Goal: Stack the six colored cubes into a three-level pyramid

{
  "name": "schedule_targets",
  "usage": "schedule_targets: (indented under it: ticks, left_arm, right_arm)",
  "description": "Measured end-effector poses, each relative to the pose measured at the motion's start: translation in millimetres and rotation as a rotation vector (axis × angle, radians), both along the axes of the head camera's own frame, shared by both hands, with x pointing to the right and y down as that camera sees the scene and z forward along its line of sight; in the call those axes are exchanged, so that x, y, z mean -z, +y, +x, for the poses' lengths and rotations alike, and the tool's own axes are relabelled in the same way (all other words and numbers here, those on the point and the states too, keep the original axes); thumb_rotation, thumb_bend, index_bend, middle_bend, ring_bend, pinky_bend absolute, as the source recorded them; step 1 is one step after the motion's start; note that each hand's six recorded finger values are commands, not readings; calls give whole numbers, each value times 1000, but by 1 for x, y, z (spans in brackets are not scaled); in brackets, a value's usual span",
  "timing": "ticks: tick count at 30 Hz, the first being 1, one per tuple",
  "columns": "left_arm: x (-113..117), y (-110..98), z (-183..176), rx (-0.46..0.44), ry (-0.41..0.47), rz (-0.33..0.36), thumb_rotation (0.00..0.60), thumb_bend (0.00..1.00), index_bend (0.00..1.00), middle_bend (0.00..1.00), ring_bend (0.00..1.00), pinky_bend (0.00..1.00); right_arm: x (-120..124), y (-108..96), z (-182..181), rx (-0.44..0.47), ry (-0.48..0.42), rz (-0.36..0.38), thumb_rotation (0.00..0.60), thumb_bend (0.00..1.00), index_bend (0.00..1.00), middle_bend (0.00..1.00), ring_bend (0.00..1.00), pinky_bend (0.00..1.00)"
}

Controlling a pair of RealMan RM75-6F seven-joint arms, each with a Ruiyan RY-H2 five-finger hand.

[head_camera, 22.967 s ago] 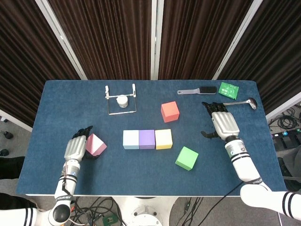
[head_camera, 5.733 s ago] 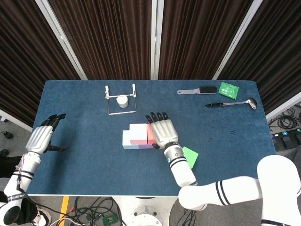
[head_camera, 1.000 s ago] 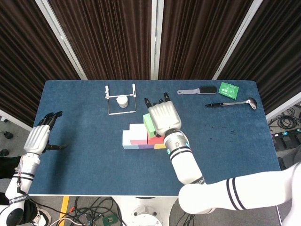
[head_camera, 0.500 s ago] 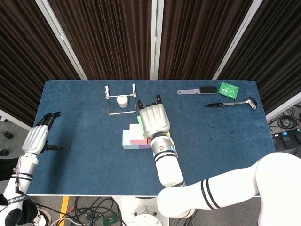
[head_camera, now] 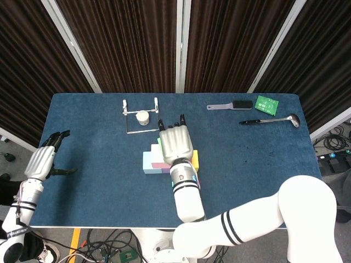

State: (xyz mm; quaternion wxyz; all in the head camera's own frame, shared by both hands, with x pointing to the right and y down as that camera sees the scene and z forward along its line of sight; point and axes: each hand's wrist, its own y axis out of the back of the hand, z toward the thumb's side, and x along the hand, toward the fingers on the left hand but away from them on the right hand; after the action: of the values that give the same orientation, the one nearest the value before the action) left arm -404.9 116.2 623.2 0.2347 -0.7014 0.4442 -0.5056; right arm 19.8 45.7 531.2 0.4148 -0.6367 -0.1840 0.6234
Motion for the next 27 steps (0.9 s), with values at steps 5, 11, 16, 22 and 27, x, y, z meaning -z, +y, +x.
schedule_targets:
  ticks: [5,11,16,22,27]
  left_arm:
    - [-1,1,-2,4,-3,-4,600,33,74,113,1,137]
    - [-3,2,-4,6,-5,-11,600,32,75,113,1,137]
    - [-4,3,-6,9,-4,-13,600,33,74,113,1,137]
    - [-4,4,-7,12,-4,-15,600,33,75,113,1,137]
    - [-4,4,-7,13,-5,-14,600,33,75,113,1,137]
  right_arm:
    - [-3,0,-3,0,3,4,600,130,0,779,233,0]
    - [-9,0,-4,-4,11,4,600,130,0,761,233,0]
    - [-12,-1,-6,-6,11,-2,600,128,0,740,233,0]
    - [-15,0,-6,-4,14,-12,600,122,0,646,217,0]
    - [-15,0,-6,-3,11,-13,600,116,0,583,205,0]
